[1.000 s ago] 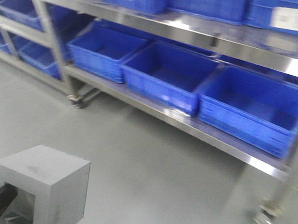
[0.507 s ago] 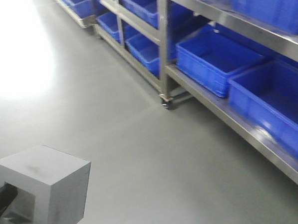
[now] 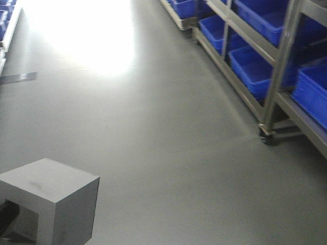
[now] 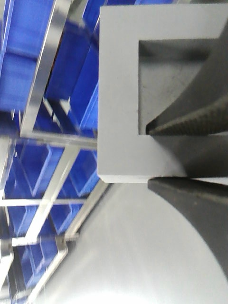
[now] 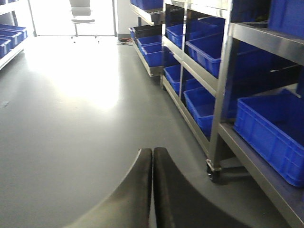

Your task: Sort gray base to blue bin

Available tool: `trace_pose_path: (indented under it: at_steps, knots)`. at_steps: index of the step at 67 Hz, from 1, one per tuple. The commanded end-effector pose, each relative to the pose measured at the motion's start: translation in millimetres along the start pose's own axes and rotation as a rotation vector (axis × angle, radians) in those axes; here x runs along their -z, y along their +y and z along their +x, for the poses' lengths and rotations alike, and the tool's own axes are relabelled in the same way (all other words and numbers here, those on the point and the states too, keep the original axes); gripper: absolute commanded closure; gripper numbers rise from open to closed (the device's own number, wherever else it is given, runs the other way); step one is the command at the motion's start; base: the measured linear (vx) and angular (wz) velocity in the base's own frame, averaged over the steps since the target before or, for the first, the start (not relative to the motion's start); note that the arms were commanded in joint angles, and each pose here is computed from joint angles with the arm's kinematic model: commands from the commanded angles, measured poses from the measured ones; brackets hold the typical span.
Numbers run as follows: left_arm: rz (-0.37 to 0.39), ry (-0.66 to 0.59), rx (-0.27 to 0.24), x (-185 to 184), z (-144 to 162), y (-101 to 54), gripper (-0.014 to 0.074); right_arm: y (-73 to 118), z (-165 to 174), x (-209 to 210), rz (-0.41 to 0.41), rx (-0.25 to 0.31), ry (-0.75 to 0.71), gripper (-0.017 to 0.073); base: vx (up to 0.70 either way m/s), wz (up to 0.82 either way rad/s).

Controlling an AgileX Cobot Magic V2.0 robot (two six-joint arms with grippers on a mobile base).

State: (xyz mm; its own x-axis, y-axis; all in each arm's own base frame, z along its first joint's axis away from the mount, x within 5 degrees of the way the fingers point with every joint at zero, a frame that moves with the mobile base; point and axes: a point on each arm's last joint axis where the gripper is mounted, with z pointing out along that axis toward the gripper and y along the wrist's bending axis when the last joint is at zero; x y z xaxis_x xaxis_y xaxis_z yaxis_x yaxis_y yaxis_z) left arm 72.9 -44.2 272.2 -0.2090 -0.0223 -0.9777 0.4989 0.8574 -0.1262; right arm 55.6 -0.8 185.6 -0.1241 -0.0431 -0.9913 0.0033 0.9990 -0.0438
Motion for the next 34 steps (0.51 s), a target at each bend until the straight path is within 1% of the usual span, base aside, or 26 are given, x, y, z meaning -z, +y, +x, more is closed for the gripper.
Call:
trace_pose_path:
  at_steps: [1,19,26,34]
  knots:
    - [0.052,-0.123,0.009,2.7,-19.0,-5.6,0.0601,-0.3,-5.0,0.4,0.007,0.02,-0.073,0.0564,0.29,0.54]
    - [0.052,-0.123,0.009,2.7,-19.0,-5.6,0.0601,-0.3,-5.0,0.4,0.007,0.02,-0.073,0.0564,0.32,0.43]
    - [0.052,-0.123,0.009,2.7,-19.0,-5.6,0.0601,-0.3,-5.0,0.4,0.007,0.02,-0.073,0.0564,0.35,0.2]
    - [0.052,-0.123,0.009,2.7,-19.0,-5.6,0.0601,-0.3,-5.0,0.4,0.007,0.02,-0.073,0.0564,0.38,0.04]
